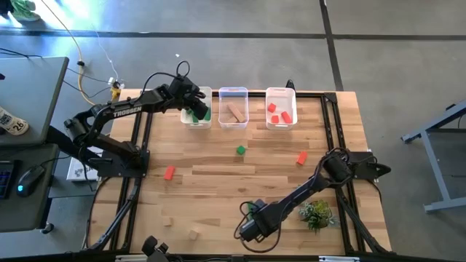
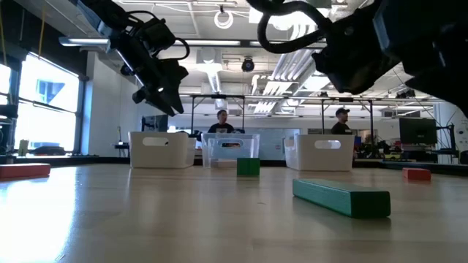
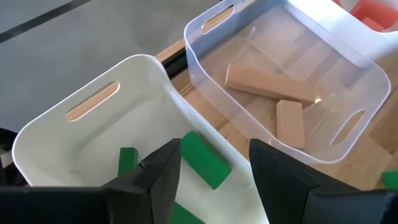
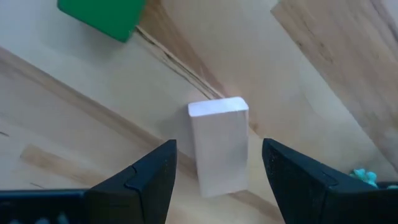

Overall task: Sort & place blocks by color
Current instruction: Put the brown block into the transparent bin

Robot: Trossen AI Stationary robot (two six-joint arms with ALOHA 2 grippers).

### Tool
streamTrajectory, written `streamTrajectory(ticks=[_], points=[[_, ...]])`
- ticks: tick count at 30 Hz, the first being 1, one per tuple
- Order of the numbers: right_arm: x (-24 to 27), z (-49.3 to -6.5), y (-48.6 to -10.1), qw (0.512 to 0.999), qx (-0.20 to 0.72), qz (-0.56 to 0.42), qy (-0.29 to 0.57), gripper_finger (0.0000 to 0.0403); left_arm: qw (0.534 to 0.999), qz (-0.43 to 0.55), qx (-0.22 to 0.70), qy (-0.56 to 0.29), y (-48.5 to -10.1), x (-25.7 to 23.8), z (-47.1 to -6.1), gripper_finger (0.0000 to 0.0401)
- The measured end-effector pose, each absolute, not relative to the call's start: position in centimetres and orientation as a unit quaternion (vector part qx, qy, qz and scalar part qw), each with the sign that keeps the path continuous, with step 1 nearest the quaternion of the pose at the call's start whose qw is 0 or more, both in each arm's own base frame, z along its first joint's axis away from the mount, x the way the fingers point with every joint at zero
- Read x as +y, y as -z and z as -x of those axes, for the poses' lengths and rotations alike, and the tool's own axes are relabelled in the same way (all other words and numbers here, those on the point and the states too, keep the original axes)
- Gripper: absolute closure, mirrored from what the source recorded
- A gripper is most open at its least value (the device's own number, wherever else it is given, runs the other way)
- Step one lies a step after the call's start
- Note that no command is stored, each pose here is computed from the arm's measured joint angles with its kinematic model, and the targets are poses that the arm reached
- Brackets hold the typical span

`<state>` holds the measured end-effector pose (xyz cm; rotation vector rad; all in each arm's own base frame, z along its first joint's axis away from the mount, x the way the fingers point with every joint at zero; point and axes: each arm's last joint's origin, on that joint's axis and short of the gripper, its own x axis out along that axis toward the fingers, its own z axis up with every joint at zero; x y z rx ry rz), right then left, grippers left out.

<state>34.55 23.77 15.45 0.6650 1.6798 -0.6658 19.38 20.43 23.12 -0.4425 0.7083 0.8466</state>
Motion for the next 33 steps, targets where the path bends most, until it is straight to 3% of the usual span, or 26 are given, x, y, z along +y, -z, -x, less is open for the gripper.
streamTrajectory(ticks=[9, 17, 24, 33], points=[[23.3, -34.4, -13.1, 0.552, 0.727, -0.315, 0.259, 0.0187, 0.827, 0.210, 0.338, -0.396, -23.1, 20.3, -19.5, 0.0222], [22.1, -35.3, -13.0, 0.539, 0.737, -0.327, 0.245, 0.0310, 0.831, 0.204, 0.342, -0.388, -23.1, 20.2, -19.5, 0.0222], [20.2, -35.9, -13.7, 0.543, 0.737, -0.321, 0.243, 0.0308, 0.836, 0.197, 0.341, -0.383, -23.1, 20.3, -19.5, 0.0222], [14.4, -36.8, -18.4, 0.614, 0.679, -0.292, 0.278, 0.0308, 0.840, 0.224, 0.331, -0.367, -23.1, 20.1, -19.7, 0.0222]])
